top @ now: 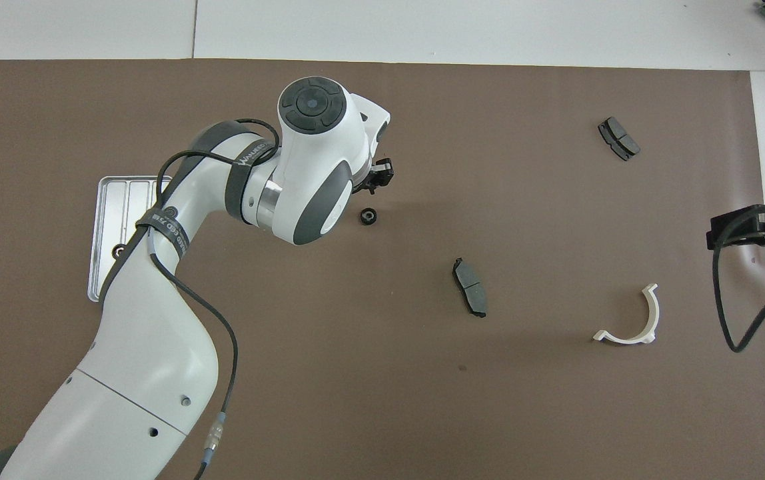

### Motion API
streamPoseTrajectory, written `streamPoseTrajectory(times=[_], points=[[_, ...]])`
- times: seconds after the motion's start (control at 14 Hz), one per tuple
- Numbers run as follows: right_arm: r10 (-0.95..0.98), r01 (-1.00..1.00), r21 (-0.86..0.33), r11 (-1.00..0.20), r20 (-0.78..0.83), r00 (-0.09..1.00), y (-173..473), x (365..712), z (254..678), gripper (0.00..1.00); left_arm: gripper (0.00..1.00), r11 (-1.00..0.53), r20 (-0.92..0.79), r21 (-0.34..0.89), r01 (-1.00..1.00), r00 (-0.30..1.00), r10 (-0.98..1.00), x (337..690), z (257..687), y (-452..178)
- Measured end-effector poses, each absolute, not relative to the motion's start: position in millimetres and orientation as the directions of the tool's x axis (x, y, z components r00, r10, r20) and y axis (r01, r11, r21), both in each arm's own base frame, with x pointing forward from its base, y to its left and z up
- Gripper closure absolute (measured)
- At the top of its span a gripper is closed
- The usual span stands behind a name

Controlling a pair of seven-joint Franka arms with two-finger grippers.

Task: Pick bearing gear from pile to tray
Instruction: 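Lower the left gripper onto the third gear and grasp it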

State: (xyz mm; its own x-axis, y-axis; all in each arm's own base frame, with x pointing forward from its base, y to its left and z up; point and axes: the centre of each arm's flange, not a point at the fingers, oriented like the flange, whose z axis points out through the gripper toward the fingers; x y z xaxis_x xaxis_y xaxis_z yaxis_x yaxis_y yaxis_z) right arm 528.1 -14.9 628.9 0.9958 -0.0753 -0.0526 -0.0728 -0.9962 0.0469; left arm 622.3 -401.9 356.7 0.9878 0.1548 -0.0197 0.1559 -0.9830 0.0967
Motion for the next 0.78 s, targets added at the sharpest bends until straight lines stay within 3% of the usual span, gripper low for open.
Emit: streamPoseTrajectory(times=[0.78], points=[[-0.081,-0.078,0.047,-0.996,-0.054,0.995,-17.9,528.0,628.2,0.00,0.45,-0.978,-0.015,0.095,0.186,0.983,0.186,612.7,313.4,-407.7]])
